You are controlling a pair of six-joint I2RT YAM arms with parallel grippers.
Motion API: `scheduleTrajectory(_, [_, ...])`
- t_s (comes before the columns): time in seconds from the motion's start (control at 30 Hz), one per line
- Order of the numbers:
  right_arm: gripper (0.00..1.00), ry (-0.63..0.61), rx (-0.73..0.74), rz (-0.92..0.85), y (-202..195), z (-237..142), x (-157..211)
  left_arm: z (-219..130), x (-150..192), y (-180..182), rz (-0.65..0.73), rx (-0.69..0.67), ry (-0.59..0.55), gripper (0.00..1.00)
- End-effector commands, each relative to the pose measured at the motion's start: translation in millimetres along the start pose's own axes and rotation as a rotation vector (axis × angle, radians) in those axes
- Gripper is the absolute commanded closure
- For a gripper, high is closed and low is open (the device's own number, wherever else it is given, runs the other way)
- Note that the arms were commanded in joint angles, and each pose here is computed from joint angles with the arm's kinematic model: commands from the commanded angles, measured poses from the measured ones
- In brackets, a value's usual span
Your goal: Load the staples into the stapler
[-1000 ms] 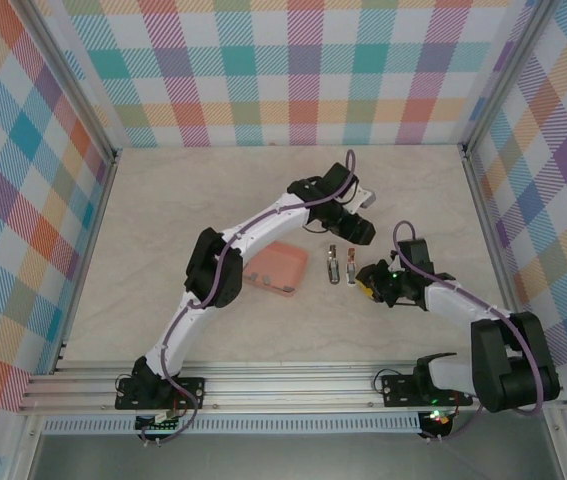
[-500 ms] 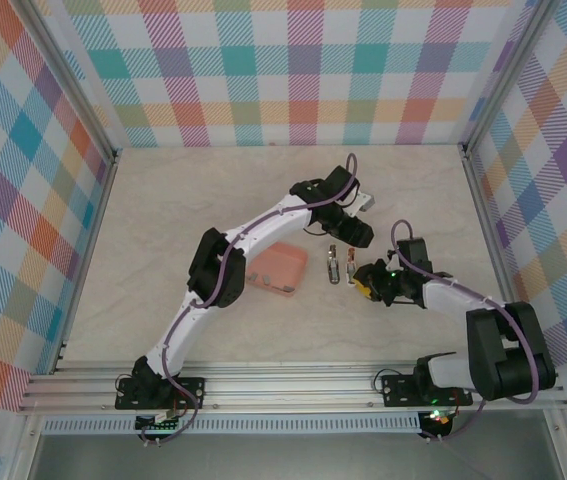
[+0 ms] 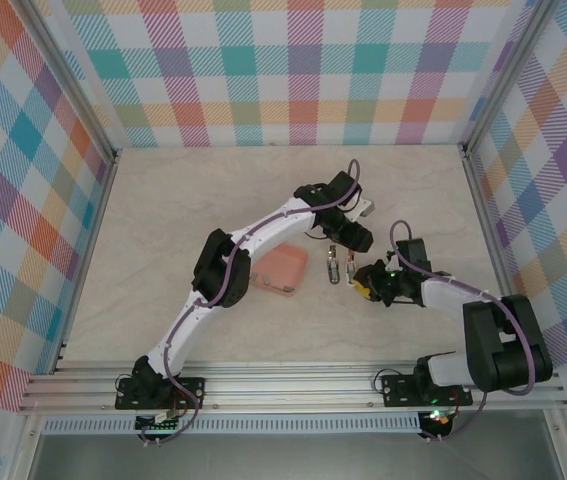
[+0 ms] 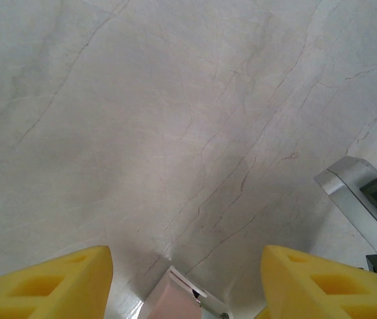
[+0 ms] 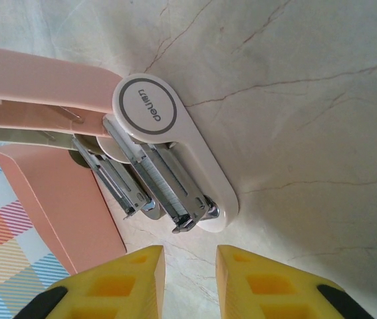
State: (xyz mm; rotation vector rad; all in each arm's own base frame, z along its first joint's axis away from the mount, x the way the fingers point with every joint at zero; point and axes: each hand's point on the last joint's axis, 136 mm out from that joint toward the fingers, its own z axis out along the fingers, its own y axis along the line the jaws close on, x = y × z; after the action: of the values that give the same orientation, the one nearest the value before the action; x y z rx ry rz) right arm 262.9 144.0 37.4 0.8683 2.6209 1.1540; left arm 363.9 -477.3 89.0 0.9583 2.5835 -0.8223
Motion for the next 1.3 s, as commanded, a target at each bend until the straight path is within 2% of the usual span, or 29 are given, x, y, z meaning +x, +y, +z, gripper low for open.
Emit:
scheduleTrajectory(0.0, [0.74,0.005,-0.012,0.016,-2,2,-1,2,4,-14,0.013,0.021,0.018,0.40])
scheduleTrajectory(1.27, [0.76,-0.009,0.079,0.018,-23,7,-6,-7,11,-34,0.037,0.100,0.040,0.45])
